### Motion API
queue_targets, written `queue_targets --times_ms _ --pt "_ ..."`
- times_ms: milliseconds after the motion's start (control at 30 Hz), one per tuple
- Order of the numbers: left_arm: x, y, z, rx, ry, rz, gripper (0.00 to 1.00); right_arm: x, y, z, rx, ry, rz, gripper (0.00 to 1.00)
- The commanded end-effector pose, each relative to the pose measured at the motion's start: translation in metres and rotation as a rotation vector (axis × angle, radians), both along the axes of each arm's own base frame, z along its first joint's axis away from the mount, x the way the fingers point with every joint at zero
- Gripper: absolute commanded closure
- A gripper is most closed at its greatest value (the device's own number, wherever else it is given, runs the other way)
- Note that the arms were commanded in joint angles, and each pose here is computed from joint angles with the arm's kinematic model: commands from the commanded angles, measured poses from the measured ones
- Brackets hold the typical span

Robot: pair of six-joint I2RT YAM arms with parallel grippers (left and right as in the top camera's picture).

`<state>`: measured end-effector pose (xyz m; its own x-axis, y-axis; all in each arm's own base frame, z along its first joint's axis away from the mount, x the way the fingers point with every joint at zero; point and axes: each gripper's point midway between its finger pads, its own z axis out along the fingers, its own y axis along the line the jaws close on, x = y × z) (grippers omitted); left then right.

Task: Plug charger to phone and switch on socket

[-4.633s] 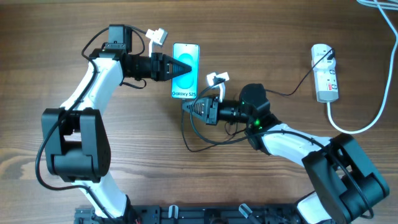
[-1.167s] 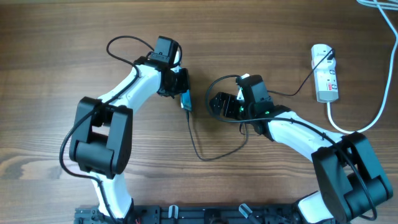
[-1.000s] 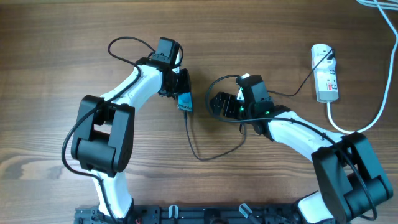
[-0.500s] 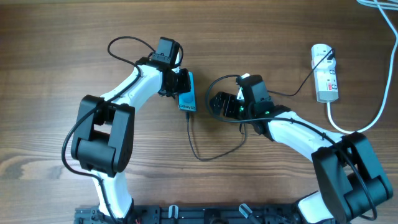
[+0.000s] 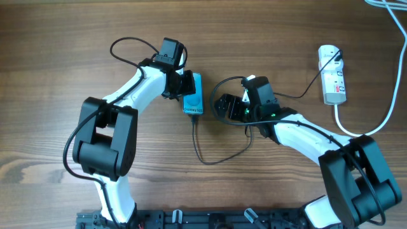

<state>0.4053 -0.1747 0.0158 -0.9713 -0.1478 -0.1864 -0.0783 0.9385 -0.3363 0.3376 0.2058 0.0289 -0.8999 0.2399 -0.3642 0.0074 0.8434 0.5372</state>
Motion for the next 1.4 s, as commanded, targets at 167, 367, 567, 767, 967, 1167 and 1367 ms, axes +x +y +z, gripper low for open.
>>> queue_targets --times_ms 167,367,567,767,967,1167,1367 --pt "0.000 0.000 -0.003 0.010 0.000 -0.002 0.56 0.004 0.000 0.007 -0.010 -0.031 -0.001 0.00" --pt "0.000 0.000 -0.003 0.010 0.000 -0.002 0.55 0.004 0.000 0.007 -0.010 -0.031 -0.001 0.00" --pt "0.001 0.002 -0.003 0.010 0.000 0.003 0.56 0.004 0.000 0.006 -0.010 -0.030 0.000 0.00" --pt "0.004 0.018 -0.004 0.014 0.014 0.041 0.58 -0.002 0.003 0.005 0.002 -0.004 0.017 0.00" --pt "0.006 0.030 -0.004 0.015 0.022 0.069 0.21 -0.010 0.024 0.027 0.109 0.023 0.109 0.02" --pt "0.006 0.030 -0.004 0.016 0.021 0.067 0.00 0.000 0.029 0.100 0.073 -0.025 0.169 0.03" --pt "0.006 0.030 -0.004 0.016 0.021 0.067 0.00 0.007 -0.043 0.149 -0.248 0.012 -0.004 0.00"
